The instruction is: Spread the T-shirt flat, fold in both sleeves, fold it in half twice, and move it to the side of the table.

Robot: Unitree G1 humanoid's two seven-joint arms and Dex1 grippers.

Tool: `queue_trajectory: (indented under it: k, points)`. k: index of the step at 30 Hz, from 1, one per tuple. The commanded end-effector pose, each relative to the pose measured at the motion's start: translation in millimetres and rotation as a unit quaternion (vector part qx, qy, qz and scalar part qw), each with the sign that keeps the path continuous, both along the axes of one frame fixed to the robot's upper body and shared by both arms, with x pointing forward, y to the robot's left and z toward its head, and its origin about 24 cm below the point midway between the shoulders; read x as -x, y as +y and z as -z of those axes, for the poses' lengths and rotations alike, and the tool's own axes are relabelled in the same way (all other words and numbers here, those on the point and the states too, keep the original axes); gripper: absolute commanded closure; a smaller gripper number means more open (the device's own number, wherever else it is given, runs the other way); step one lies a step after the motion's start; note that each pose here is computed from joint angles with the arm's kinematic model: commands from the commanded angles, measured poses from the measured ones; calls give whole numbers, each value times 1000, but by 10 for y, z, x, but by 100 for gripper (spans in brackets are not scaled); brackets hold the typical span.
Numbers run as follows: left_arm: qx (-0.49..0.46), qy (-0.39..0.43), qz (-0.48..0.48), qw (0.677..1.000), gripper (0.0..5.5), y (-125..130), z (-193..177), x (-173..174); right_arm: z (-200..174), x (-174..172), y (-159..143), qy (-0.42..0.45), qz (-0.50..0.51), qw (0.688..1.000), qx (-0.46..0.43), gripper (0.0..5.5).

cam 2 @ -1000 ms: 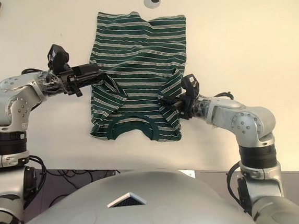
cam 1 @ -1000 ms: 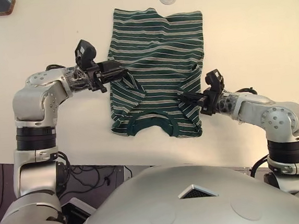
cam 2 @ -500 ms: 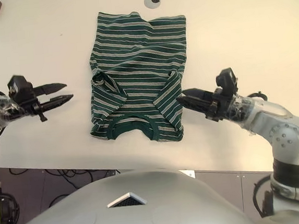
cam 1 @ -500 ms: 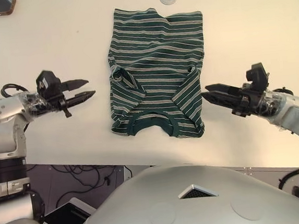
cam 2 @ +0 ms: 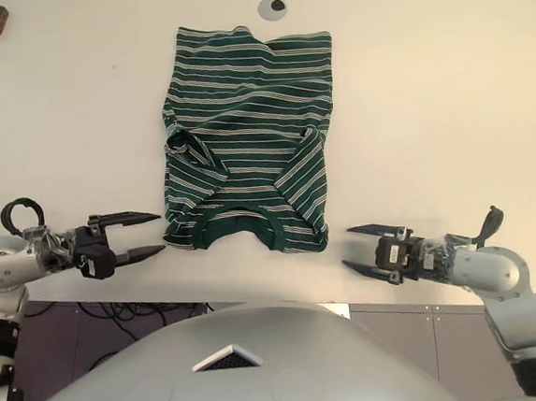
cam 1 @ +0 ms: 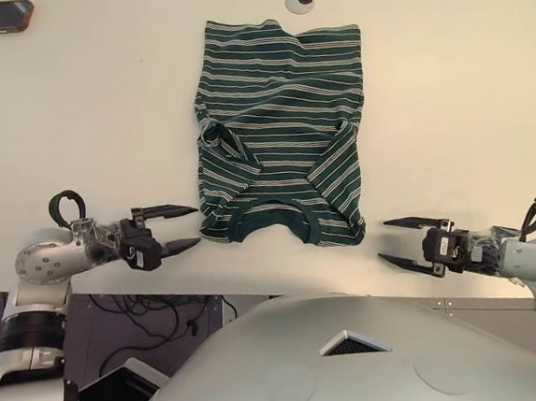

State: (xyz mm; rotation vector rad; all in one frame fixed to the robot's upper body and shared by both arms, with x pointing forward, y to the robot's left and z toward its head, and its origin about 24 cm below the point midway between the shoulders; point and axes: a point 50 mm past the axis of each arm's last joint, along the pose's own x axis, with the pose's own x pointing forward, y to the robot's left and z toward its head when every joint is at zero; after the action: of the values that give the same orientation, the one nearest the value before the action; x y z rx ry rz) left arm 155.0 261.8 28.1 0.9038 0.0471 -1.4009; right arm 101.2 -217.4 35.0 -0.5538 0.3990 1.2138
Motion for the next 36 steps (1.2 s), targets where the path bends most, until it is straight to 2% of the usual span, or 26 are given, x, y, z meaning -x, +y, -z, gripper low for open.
queue_trajectory:
  k: [1,6,17,19,21,22,24,25,26,29,31,32,34,36]
  points:
    - [-35,55,31,997,277,-107,192,56,66,-86,140,-28,-14,999,-13,261]
    - [-31,78,92,992,365,-234,146,77,129,-229,256,-47,-25,998,-25,348]
    - [-33,91,91,991,549,-282,269,34,75,-308,316,-10,-13,996,-83,548]
    - [-31,109,78,990,549,-271,290,28,22,-331,321,16,-7,994,-104,548]
    - [-13,197,24,980,549,-252,274,24,-26,-290,288,93,7,987,-133,548]
    - [3,292,-14,956,549,-224,213,49,-56,-242,253,151,10,978,-143,548]
    - [41,530,-16,847,549,-190,-235,172,-167,-83,122,289,-11,947,-143,548]
    - [65,609,14,790,549,-219,-534,221,-266,-14,56,349,-29,924,-151,548]
    - [92,647,35,756,549,-256,-747,199,-376,1,15,388,-38,904,-174,548]
    - [185,642,46,743,549,-296,-1036,-136,-642,-143,-22,411,-40,874,-255,548]
    - [256,596,21,761,549,-340,-1105,-473,-735,-383,-31,367,-5,879,-304,548]
    - [279,559,-10,781,549,-376,-1073,-655,-756,-543,-33,332,25,885,-325,548]
    - [305,476,-111,817,549,-504,-859,-1055,-751,-957,-57,240,121,893,-361,548]
    - [331,425,-181,823,549,-627,-737,-1338,-731,-1319,-82,177,205,886,-376,548]
